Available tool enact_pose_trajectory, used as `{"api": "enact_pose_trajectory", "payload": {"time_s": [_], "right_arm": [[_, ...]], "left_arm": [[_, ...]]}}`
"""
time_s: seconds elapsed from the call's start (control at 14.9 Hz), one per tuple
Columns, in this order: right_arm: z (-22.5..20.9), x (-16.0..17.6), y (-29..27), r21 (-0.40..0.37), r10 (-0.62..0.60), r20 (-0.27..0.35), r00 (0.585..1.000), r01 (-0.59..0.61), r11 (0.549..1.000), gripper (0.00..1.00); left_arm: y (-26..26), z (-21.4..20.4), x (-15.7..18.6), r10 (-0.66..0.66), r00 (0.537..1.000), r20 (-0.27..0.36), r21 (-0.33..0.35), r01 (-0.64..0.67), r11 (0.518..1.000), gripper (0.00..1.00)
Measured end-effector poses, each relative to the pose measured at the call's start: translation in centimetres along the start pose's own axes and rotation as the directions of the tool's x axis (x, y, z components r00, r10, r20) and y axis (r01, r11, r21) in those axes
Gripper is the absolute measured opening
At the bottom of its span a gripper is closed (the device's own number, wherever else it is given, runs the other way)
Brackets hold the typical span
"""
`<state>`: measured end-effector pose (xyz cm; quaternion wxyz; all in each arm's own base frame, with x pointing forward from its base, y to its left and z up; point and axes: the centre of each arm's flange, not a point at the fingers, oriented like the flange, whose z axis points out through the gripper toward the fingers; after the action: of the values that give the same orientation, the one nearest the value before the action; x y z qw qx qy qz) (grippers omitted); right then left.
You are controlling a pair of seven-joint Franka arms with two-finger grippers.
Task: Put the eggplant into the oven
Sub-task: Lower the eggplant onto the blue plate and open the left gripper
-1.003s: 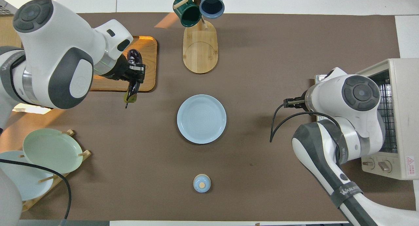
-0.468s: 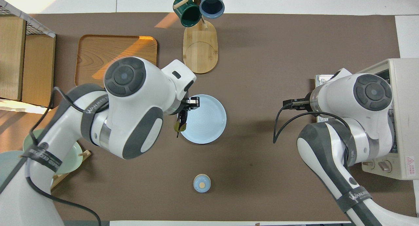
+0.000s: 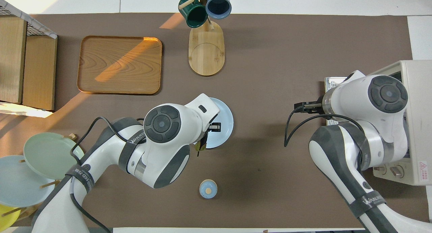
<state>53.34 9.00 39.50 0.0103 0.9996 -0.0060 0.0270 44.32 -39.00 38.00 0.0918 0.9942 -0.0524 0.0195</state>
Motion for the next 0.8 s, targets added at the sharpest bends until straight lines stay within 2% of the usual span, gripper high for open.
{"api": "enact_pose_trajectory", "payload": {"time_s": [0.4,0.8], "right_arm": [[-0.7,0.3,-0.6,0.002,-0.013,-0.007,1.0,0.013,1.0,1.0],[-0.6,0.2,-0.6,-0.001,-0.013,0.006,1.0,0.013,1.0,1.0]], "left_arm": [[1.3,3.8,-0.5,0.006,1.0,-0.018,-0.013,-0.007,1.0,0.29],[0.9,5.5,0.1,-0.004,0.999,-0.033,-0.02,0.004,1.0,0.29]]}}
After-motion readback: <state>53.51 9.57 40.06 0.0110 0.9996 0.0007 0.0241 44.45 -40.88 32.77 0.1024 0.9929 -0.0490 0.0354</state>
